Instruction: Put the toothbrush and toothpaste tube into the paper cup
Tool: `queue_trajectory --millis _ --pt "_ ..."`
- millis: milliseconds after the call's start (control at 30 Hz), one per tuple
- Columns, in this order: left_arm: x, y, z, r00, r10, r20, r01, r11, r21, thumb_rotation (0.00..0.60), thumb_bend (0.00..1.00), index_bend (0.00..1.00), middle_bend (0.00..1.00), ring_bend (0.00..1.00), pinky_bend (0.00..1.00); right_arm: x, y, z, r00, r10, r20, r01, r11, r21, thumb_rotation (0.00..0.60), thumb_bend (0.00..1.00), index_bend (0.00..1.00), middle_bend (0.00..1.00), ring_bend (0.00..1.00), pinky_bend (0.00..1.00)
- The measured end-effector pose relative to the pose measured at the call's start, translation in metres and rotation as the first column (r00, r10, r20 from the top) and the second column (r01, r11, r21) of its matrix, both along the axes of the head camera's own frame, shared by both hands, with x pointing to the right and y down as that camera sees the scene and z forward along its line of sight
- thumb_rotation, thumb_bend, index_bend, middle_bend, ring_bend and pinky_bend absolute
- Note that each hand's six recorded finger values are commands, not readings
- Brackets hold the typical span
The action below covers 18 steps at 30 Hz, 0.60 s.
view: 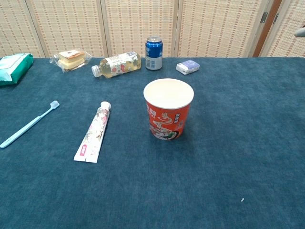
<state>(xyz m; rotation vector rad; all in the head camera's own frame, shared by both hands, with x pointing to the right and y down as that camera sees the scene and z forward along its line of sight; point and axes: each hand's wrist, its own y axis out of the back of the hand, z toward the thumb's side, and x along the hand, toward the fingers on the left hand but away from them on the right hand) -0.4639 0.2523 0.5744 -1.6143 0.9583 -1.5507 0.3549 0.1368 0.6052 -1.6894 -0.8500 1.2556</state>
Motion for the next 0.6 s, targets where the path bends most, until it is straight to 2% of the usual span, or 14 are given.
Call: queue_trajectory --millis 100,333,600 --pt "0.000 -0.001 0.000 1.000 0.001 -0.001 -0.001 1.000 -0.002 0.600 0.00 0.20 0.12 0.07 0.05 -0.013 -0.012 0.005 1.000 -0.017 -0.024 0.017 1.000 -0.004 0.600 0.00 0.00 0.00 0.00 0.30" --pt "0.001 -0.006 -0.001 1.000 0.022 0.002 -0.022 1.000 0.001 0.600 0.00 0.20 0.13 0.07 0.05 -0.045 -0.035 0.024 0.998 -0.051 -0.022 0.051 0.999 0.002 0.600 0.00 0.00 0.00 0.00 0.30" --pt "0.001 -0.026 -0.011 0.995 0.089 0.033 -0.089 0.996 0.008 0.600 0.00 0.20 0.13 0.07 0.05 -0.076 -0.049 0.057 0.996 -0.089 -0.029 0.089 0.996 -0.013 0.600 0.00 0.00 0.00 0.00 0.30"
